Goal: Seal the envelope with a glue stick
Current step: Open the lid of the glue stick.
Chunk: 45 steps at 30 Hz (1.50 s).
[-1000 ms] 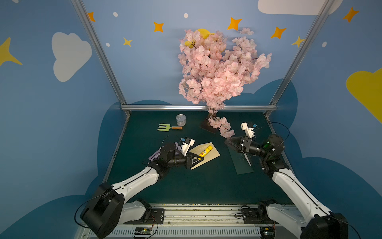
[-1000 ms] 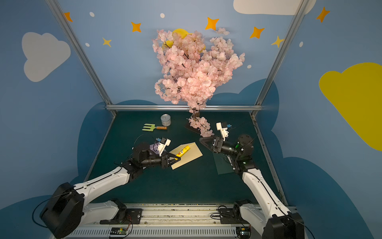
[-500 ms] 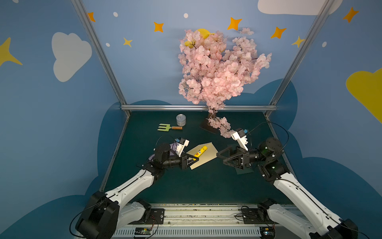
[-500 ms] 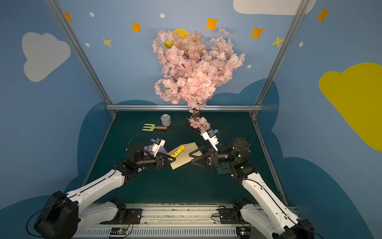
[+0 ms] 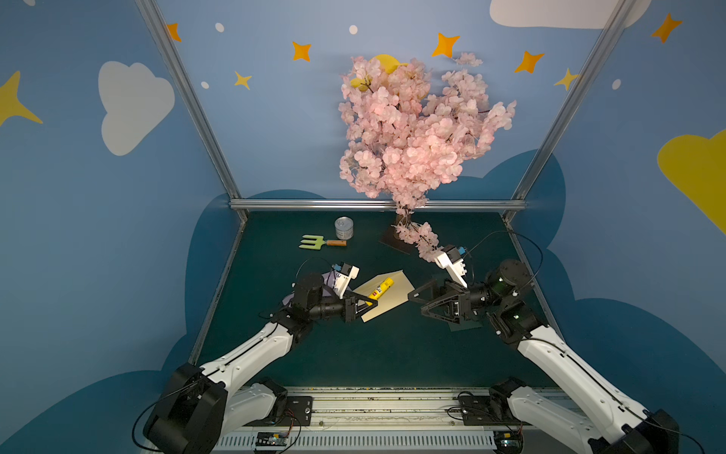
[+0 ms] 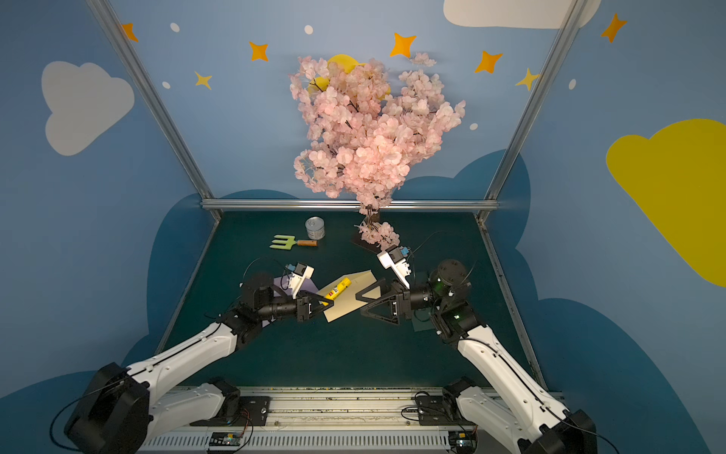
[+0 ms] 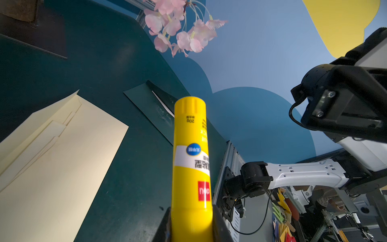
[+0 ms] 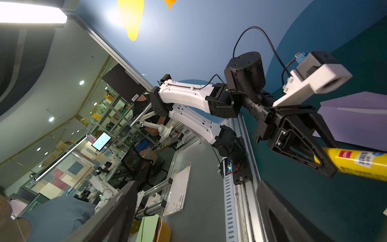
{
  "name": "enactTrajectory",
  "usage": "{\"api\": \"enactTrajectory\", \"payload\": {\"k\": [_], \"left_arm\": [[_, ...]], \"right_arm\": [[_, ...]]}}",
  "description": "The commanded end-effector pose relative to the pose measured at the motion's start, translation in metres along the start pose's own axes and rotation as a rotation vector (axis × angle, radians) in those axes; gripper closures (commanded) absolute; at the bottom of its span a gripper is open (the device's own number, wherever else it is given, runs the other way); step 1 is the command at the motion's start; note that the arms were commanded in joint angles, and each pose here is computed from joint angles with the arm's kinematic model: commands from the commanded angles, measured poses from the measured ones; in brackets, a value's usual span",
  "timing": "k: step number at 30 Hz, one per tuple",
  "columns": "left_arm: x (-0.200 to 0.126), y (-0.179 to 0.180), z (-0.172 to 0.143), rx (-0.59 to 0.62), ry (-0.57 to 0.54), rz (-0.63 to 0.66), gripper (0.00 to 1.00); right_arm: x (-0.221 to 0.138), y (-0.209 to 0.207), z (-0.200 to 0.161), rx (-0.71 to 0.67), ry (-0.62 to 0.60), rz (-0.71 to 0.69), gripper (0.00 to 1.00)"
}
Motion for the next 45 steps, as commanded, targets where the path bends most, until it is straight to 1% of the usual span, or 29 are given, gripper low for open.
{"api": "enactTrajectory", "payload": {"k": [1,3,5,7,9,11,15,21,27,30,32,33,34,35,37,41,44,45], "left_arm": [[-0.006,-0.007,0.008,0.033,-0.09,-0.008,0.97],[-0.009,-0.011,0.013,0.05,-0.139,-0.002,0.97],[-0.01,-0.015,0.018,0.076,-0.172,-0.001,0.97],[-0.009,-0.018,0.021,0.1,-0.19,0.006,0.97],[-0.008,-0.023,0.024,0.123,-0.204,0.007,0.97],[-0.006,-0.026,0.025,0.141,-0.199,0.002,0.97],[0.007,-0.029,0.021,0.152,-0.175,0.005,0.97],[0.032,-0.034,0.017,0.177,-0.146,0.029,0.97],[0.041,-0.037,0.018,0.203,-0.168,0.066,0.97],[0.043,-0.034,0.017,0.197,-0.176,0.107,0.97],[0.046,-0.031,0.016,0.195,-0.172,0.137,0.97],[0.048,-0.03,0.015,0.197,-0.163,0.152,0.97],[0.05,-0.028,0.013,0.198,-0.15,0.171,0.97],[0.052,-0.028,0.012,0.204,-0.136,0.178,0.97],[0.056,-0.025,0.009,0.209,-0.121,0.204,0.97],[0.06,-0.024,0.008,0.207,-0.125,0.207,0.97],[0.059,-0.023,0.008,0.207,-0.129,0.212,0.97],[0.059,-0.023,0.007,0.206,-0.131,0.214,0.97]], "right_arm": [[-0.001,-0.015,0.006,0.072,-0.053,-0.192,0.1],[-0.005,-0.034,0.007,0.211,-0.091,-0.349,0.1],[-0.009,-0.058,0.002,0.394,-0.143,-0.5,0.1],[-0.013,-0.076,-0.005,0.554,-0.202,-0.596,0.1],[-0.014,-0.087,-0.012,0.631,-0.275,-0.636,0.1],[-0.015,-0.094,-0.014,0.667,-0.351,-0.654,0.11],[-0.01,-0.098,-0.009,0.675,-0.422,-0.66,0.11],[0.01,-0.115,-0.01,0.727,-0.437,-0.644,0.1],[0.023,-0.123,-0.011,0.746,-0.442,-0.624,0.11],[0.028,-0.121,-0.008,0.736,-0.435,-0.613,0.17],[0.03,-0.12,-0.006,0.729,-0.432,-0.598,0.23],[0.031,-0.119,-0.006,0.724,-0.429,-0.595,0.29],[0.032,-0.118,-0.006,0.72,-0.427,-0.593,0.39],[0.032,-0.118,-0.005,0.718,-0.428,-0.594,0.47],[0.034,-0.118,-0.005,0.717,-0.418,-0.594,0.59],[0.037,-0.12,-0.005,0.722,-0.403,-0.579,0.68],[0.038,-0.12,-0.006,0.721,-0.394,-0.583,0.72],[0.039,-0.12,-0.005,0.717,-0.386,-0.58,0.73]]}}
Point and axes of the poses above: each gripper's point midway between its finger pads, its own x axis out along the fingers, its own y axis along the line the jaws close on, z = x × y, the point moved 10 cm from there along -x, back along the fingers, and after that the axes turned 5 degrees about -x, right-handed, at the moved point
